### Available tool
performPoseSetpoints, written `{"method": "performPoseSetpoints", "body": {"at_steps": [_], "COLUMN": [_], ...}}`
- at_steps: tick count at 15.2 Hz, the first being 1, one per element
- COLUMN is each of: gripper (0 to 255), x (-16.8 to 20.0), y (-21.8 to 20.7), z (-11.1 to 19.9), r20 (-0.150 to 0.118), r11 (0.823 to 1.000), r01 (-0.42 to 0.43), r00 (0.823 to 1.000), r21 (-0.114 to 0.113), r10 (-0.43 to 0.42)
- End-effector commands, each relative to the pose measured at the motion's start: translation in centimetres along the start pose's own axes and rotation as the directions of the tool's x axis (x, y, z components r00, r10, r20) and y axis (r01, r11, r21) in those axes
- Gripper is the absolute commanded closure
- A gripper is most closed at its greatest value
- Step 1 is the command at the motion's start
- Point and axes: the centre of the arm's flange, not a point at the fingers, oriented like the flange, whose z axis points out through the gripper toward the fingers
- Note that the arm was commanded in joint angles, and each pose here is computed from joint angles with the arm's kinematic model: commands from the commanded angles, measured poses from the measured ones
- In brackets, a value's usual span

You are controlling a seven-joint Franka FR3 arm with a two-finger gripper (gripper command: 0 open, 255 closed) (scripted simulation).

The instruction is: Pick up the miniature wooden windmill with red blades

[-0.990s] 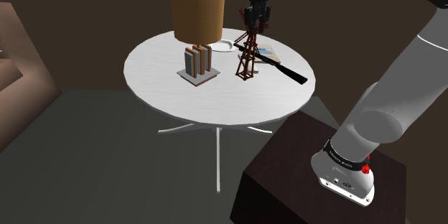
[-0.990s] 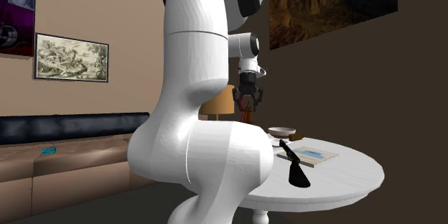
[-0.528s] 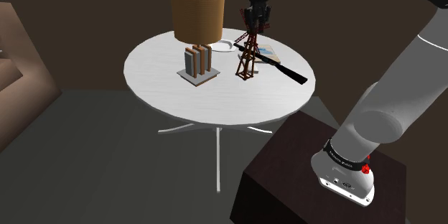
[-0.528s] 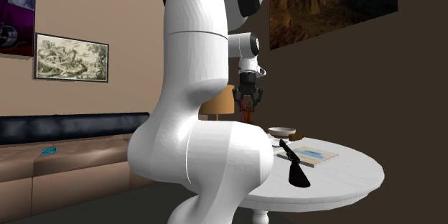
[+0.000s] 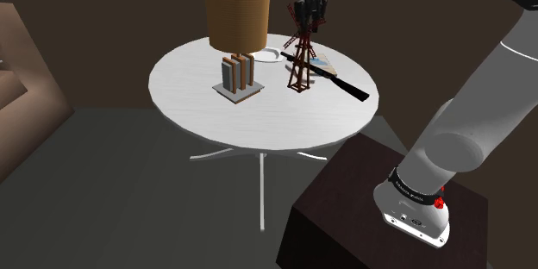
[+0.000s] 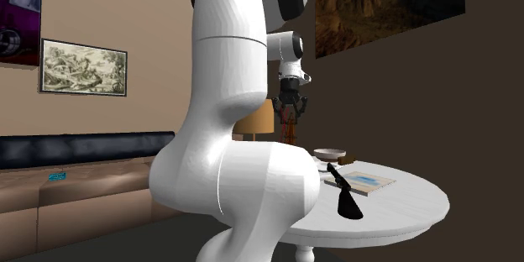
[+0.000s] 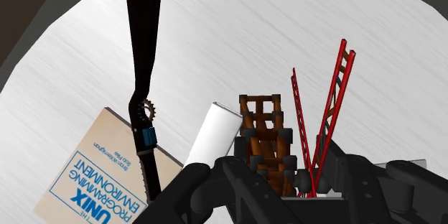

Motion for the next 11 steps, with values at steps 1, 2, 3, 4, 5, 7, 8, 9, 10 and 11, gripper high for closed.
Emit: {"method": "performPoseSetpoints", "body": {"at_steps": [1,2,3,4,5,7,8,9,10,11], "gripper": [255,255,255,255,255,255,255,255,255,255], "x": [-0.2,-0.3,-0.4,-0.5,-0.6,-0.8,-0.8,-0.9,-1.0,-1.0], "y": [0.1,0.1,0.1,0.1,0.1,0.1,0.1,0.0,0.0,0.0], "z": [-1.0,-1.5,-2.1,-2.6,-3.1,-4.1,-4.7,-5.2,-5.3,-5.3], "r20": [0.000,0.000,0.000,0.000,0.000,0.000,0.000,0.000,0.000,0.000], "r11": [1.000,1.000,1.000,1.000,1.000,1.000,1.000,1.000,1.000,1.000], "r01": [0.000,0.000,0.000,0.000,0.000,0.000,0.000,0.000,0.000,0.000], "r00": [1.000,1.000,1.000,1.000,1.000,1.000,1.000,1.000,1.000,1.000], "r21": [0.000,0.000,0.000,0.000,0.000,0.000,0.000,0.000,0.000,0.000], "r10": [0.000,0.000,0.000,0.000,0.000,0.000,0.000,0.000,0.000,0.000]}}
